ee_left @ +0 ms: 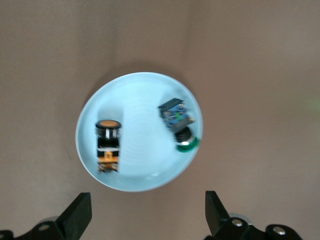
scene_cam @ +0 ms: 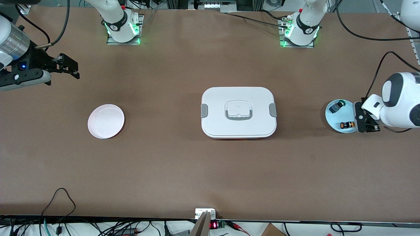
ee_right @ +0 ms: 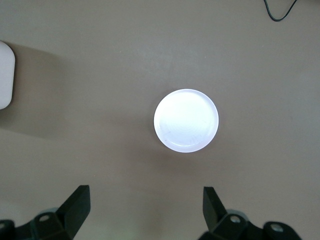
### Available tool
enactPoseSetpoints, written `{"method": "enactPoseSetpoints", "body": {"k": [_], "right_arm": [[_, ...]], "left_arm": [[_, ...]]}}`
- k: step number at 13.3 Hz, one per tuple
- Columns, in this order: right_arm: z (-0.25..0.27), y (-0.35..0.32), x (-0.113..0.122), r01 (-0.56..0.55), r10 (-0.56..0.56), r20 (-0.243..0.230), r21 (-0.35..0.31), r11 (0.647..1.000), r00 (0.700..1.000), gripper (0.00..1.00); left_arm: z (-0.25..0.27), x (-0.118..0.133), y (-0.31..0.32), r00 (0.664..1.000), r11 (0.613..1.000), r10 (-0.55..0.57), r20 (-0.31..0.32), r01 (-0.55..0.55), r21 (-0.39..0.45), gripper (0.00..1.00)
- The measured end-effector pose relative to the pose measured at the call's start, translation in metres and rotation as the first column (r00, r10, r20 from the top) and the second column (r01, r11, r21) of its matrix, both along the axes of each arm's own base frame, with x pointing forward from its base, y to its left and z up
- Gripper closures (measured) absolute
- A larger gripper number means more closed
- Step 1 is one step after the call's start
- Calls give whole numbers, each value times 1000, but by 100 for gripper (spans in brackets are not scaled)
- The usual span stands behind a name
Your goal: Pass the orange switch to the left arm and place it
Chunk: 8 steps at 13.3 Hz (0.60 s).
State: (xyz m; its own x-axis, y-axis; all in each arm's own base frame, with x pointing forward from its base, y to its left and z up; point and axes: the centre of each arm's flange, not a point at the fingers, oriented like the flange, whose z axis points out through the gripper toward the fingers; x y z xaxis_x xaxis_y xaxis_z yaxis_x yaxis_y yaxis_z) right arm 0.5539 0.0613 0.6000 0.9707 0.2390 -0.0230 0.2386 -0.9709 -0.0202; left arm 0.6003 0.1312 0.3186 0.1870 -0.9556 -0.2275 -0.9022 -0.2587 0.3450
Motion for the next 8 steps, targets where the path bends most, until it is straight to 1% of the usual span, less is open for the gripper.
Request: {"method": "enactPoseSetpoints", "body": {"k": [1,2,4,6,7,8], "right_arm": [[-2,1,1,-1,1,-3,-1,1000,1000,0],[-2,1,1,-2,2,-3,-1,1000,1000,0],[-2,2,1,-3,3,-2,0,1000,1000,0],[-1,1,3,-2,2,13,1,1000,1000,0],[-1,1,5,-1,1,22,2,1000,1000,0],[-3,2,7,-1,1,23,2,1000,1000,0]], "left_arm": [[20,1,-9,996,997,82,-32,-82,18,0],[41,3,-22,986,987,157,-51,-155,46,0],[83,8,-60,952,949,301,-48,-294,114,0],[121,9,-95,901,888,434,-7,-427,171,0],[136,10,-110,861,841,508,28,-503,197,0],[149,10,-121,810,784,584,63,-582,217,0]]}}
